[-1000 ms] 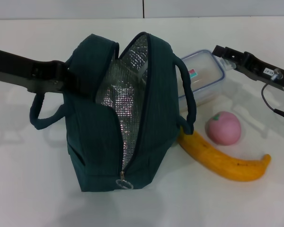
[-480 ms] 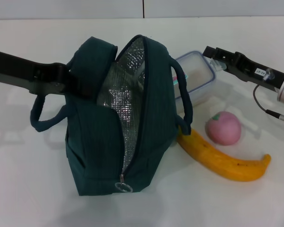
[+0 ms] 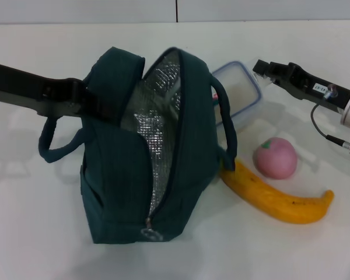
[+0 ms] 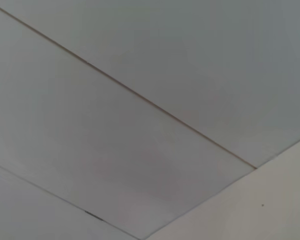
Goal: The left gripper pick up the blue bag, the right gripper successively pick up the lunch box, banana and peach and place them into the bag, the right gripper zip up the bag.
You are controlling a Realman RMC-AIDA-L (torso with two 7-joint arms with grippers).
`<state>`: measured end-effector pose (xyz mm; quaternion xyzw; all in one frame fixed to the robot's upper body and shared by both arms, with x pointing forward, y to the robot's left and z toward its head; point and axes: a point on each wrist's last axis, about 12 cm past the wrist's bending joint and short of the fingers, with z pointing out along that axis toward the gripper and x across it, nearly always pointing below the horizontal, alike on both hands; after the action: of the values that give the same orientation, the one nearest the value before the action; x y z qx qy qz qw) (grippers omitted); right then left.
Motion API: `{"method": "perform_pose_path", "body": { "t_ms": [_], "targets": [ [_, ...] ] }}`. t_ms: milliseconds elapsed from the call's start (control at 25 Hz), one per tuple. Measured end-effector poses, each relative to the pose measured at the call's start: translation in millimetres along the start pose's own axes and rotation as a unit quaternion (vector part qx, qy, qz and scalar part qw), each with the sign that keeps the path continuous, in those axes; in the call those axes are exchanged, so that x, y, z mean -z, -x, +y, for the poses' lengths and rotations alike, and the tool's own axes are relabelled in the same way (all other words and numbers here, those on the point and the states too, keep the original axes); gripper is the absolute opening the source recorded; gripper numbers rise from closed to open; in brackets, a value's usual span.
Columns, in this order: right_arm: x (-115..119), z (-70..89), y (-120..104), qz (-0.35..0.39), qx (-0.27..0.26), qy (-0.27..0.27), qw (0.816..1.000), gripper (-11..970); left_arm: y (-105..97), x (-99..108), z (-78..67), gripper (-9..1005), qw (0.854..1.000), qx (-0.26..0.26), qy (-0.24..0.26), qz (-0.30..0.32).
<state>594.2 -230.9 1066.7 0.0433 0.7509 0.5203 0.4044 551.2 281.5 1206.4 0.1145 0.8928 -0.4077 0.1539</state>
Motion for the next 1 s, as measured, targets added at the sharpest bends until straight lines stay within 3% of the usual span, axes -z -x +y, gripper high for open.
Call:
{"method": "perform_pose_path", "body": {
  "t_ms": [80,360,1000],
  "targets": [
    [-1,1.5,0,0.001,0.001,0.005,1.000,100,0,0,0.5,37,1.000,0.000,0.000,-0.001],
    [4,2.4,3,-0.020,-0.009,0.018,1.000,92,1,2,2.6,37,1.000,0.004,0.001,-0.005],
    [55,-8.1,8,-0.115,-0.038,0.045,0.992,113,-1,-1,4.9,37,1.000,0.009,-0.003,-0.007]
  ]
}}
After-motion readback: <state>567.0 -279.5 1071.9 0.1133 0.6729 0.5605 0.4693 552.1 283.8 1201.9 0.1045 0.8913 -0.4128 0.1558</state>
